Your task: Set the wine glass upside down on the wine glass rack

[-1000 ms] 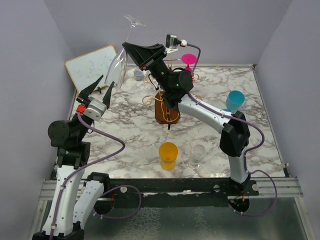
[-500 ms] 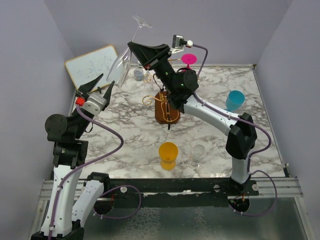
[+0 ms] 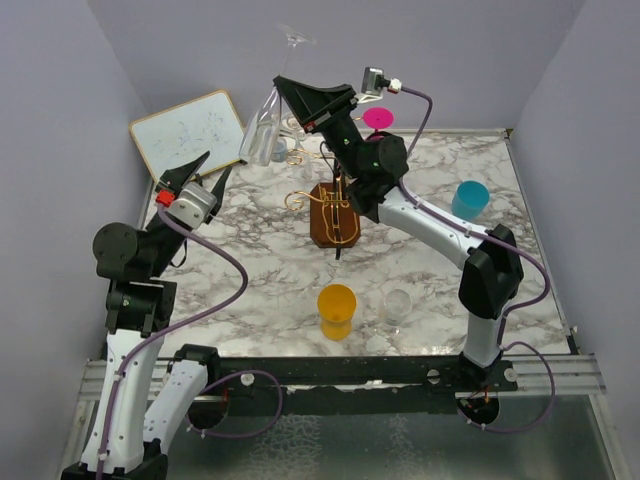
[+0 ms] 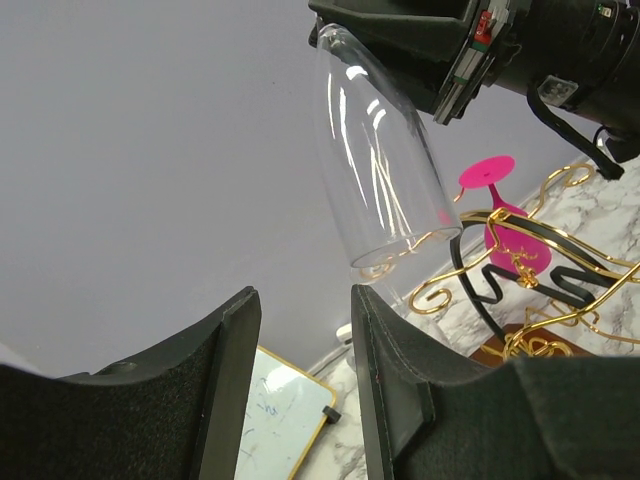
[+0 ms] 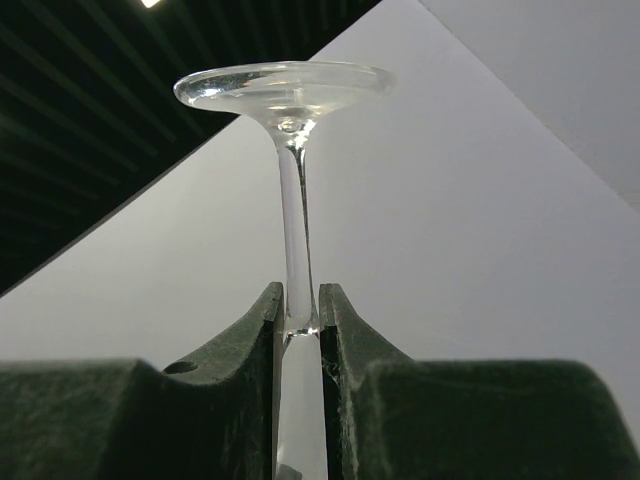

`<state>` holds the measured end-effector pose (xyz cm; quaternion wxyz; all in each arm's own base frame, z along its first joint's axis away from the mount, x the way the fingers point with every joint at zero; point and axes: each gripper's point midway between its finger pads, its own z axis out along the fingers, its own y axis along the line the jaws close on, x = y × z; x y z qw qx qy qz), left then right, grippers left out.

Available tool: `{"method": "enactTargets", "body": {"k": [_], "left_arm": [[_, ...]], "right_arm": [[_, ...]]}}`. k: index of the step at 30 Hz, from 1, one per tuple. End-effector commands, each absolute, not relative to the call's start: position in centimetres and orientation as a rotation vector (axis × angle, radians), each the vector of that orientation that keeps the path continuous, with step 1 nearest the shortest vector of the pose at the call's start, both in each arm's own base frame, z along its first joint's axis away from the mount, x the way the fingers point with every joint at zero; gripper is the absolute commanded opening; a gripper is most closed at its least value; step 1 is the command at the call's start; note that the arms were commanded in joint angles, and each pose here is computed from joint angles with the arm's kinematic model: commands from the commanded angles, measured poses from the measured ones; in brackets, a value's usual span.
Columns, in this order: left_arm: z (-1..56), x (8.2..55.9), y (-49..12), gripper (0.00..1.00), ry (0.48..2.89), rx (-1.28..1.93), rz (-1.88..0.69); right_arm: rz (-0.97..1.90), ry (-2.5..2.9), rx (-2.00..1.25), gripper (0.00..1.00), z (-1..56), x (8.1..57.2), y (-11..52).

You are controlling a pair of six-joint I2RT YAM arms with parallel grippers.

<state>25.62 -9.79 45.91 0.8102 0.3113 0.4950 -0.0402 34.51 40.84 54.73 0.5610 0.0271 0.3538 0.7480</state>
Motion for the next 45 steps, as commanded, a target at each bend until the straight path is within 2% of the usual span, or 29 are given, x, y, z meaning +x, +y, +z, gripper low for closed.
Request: {"method": "enactTargets", "body": {"k": [1,7,12,17,25,33,45], "left_arm": [[47.0,25.6,-9.6,0.45,1.049,0.658,-0.073],[47.5,26.9,-8.9,0.45,1.117,0.583,-0.088],[50.6,30.1,-8.6,0.48,1.258,0.445,-0.177],[54.7,32.4,-12.0,0.51,1.360,0.513,-0.401],[54.4,34.5,-17.2,0.51,1.443,0.622,-0.802],[53.9,34.3,-18.5,0.49,1.441,0.651,-0.918],[55.3,33.7,-18.4,0.49,1.415,0.653,-0.911]], "right_arm": [[1.757,0.773,0.081,0.01,56.8,33.5,38.9],[1.743,0.785,0.089,0.01,56.4,33.8,38.4],[1.730,0.805,0.073,0.01,55.8,33.6,38.4],[1.700,0.827,0.044,0.01,55.4,33.1,38.2],[1.637,0.845,-0.002,0.01,55.1,32.1,37.5],[1.609,0.876,-0.052,0.01,54.6,31.8,37.8],[1.566,0.957,-0.101,0.01,52.5,31.8,38.4]]}}
